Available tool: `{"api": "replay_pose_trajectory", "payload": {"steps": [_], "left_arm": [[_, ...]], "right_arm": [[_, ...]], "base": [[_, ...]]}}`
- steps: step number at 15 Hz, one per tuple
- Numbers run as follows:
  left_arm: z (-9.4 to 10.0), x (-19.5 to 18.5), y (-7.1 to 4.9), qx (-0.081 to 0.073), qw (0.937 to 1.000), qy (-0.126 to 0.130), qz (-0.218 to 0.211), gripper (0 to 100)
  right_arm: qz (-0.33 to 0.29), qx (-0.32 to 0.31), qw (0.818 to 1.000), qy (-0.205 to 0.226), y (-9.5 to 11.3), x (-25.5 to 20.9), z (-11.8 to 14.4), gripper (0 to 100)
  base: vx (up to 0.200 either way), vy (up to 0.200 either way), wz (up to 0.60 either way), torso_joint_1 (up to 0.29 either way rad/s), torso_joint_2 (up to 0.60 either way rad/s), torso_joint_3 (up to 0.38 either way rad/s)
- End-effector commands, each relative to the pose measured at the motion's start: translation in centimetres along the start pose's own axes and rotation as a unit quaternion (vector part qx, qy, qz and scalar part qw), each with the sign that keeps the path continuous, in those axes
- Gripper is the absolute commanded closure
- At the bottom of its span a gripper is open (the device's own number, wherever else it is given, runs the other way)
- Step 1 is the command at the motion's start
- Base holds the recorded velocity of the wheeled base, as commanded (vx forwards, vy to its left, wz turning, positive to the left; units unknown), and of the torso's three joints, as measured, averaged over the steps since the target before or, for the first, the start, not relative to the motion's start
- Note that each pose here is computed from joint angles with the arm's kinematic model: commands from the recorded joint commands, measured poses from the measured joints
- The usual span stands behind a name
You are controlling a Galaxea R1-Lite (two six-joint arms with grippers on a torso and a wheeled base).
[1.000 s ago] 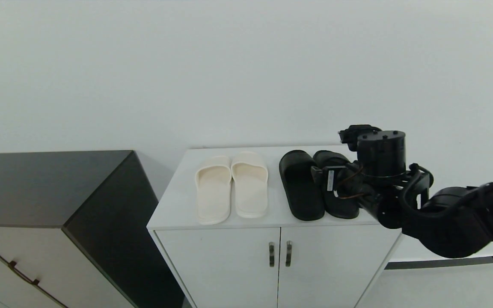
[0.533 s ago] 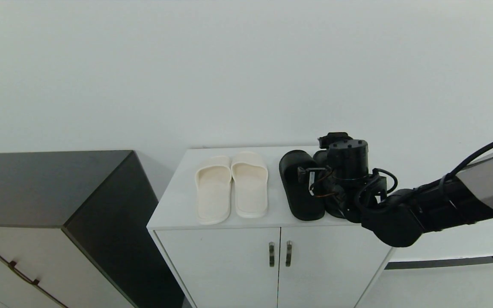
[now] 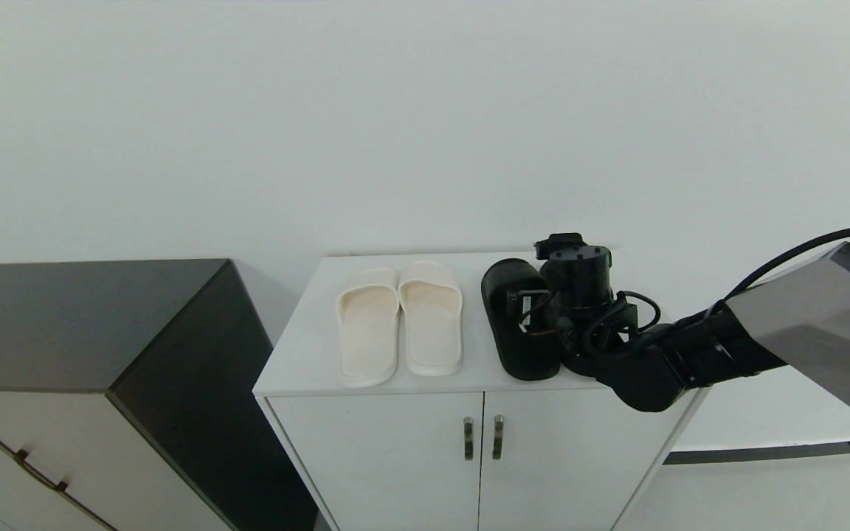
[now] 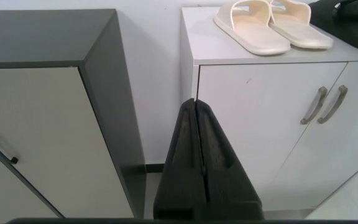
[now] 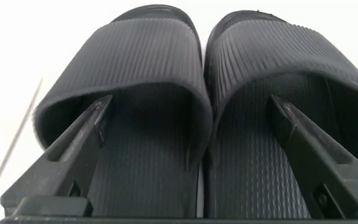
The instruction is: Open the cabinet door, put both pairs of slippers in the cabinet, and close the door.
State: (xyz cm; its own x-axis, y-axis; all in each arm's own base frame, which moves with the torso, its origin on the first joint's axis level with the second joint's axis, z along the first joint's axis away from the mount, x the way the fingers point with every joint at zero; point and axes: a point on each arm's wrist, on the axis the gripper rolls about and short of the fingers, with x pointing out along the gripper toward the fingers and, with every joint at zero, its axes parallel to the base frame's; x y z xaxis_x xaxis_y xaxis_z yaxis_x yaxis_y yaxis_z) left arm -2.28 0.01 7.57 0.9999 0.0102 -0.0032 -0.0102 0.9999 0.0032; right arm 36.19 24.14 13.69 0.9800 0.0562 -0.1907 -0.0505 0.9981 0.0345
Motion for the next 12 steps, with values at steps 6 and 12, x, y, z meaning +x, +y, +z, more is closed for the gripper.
{"api": "replay_pose_trajectory", "payload": {"steps": [6,12], "left_arm": [[0.0,0.0,0.0,-0.001,1.0,0.0,0.0,100],[0.0,0.0,0.0,-0.001,1.0,-0.001,0.0,100]], "right_arm": [[-0.012,0.002,1.0,0.0,-0.4,1.7,-0.5,100],[0.005,0.009,1.0,-0.025,-1.2,-2.9,3.1,100]], "base": [[0.0,0.0,0.0,0.0,0.0,0.0],[0.0,0.0,0.0,0.0,0.0,0.0]]}}
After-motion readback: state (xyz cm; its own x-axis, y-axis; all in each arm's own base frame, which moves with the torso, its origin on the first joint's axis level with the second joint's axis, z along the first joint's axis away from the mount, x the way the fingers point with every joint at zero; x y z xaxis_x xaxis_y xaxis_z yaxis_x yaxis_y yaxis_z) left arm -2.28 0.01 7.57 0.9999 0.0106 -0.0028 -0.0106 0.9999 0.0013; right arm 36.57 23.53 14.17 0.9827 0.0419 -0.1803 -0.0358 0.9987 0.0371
